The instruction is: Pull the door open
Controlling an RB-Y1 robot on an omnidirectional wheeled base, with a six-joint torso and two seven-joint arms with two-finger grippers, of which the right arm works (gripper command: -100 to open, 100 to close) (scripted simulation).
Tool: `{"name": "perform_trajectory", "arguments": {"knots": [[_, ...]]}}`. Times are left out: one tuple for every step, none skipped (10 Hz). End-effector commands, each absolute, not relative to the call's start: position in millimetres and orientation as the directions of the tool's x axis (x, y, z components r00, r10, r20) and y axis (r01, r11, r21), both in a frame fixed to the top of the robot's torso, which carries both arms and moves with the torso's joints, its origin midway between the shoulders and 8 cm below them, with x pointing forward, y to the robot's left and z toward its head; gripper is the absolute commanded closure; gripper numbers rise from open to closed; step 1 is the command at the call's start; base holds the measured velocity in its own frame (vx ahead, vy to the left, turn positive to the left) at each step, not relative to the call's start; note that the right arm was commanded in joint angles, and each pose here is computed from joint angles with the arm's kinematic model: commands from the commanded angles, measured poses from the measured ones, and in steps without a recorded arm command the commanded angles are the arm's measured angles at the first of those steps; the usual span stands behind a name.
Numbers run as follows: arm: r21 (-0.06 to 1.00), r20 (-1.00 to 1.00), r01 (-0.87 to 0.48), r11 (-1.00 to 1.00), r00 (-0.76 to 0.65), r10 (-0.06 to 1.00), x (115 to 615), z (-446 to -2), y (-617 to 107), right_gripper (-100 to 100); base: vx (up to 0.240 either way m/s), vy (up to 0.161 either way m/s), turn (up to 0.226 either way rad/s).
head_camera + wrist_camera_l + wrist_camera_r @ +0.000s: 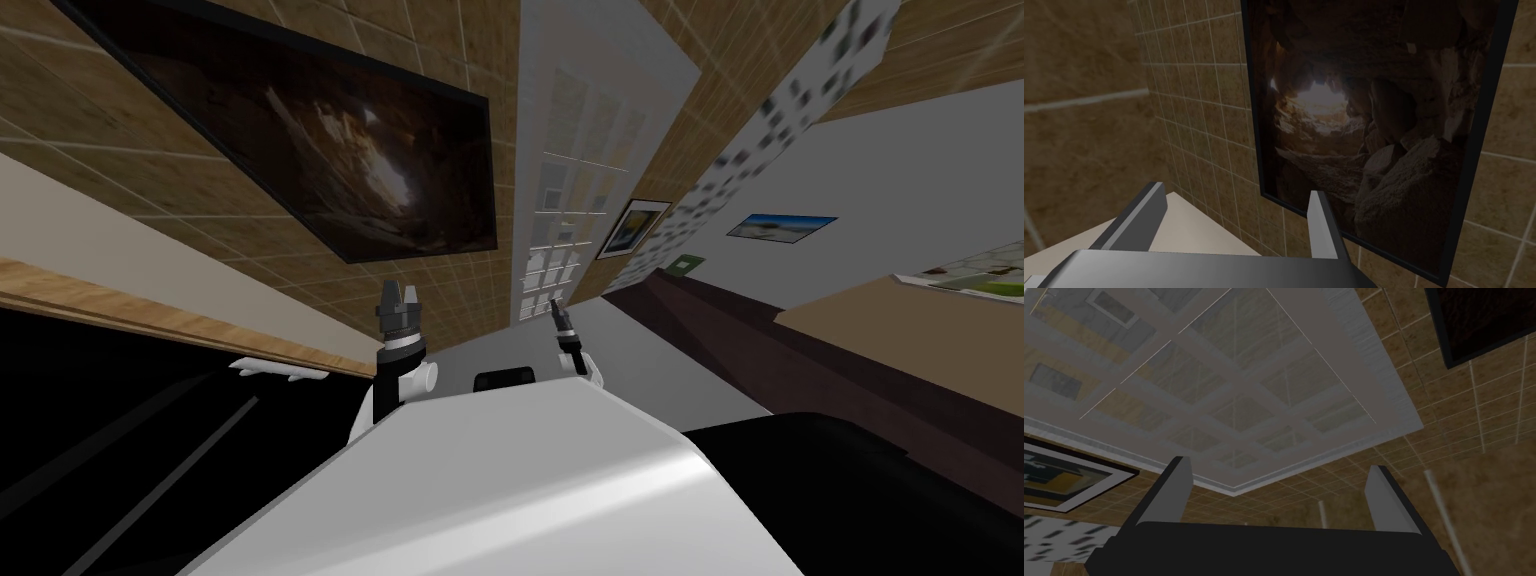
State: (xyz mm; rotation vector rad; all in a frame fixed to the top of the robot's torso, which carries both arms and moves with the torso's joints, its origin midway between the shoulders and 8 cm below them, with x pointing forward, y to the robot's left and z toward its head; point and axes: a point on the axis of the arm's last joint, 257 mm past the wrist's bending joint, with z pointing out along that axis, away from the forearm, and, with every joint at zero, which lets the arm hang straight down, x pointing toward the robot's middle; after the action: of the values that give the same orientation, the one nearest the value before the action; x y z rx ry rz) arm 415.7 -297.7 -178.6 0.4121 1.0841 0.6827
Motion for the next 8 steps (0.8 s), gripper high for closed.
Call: {"name": "perform_trajectory", "arguments": {"knots": [[0.587, -0.703, -0.284, 0.758, 0.285, 0.652, 419, -193, -296, -100, 0.1, 0.002, 0.0], [0.569, -0.724, -0.276, 0.775, 0.279, 0.631, 421, -200, -296, -100, 0.095, -0.002, 0.002], [0.571, -0.725, -0.272, 0.775, 0.276, 0.631, 421, -203, -296, -100, 0.062, 0.006, 0.001], [0.553, -0.746, -0.263, 0.791, 0.268, 0.61, 423, -211, -295, -100, 0.059, 0.013, 0.0], [0.534, -0.766, -0.254, 0.807, 0.26, 0.589, 424, -219, -295, -100, 0.073, 0.008, 0.0], [0.514, -0.785, -0.246, 0.822, 0.251, 0.567, 426, -227, -295, -100, 0.089, 0.002, 0.002], [0.493, -0.802, -0.242, 0.836, 0.246, 0.544, 427, -233, -294, -100, 0.113, -0.009, 0.0], [0.473, -0.82, -0.234, 0.85, 0.236, 0.521, 429, -242, -293, -100, 0.103, -0.005, 0.003]]}}
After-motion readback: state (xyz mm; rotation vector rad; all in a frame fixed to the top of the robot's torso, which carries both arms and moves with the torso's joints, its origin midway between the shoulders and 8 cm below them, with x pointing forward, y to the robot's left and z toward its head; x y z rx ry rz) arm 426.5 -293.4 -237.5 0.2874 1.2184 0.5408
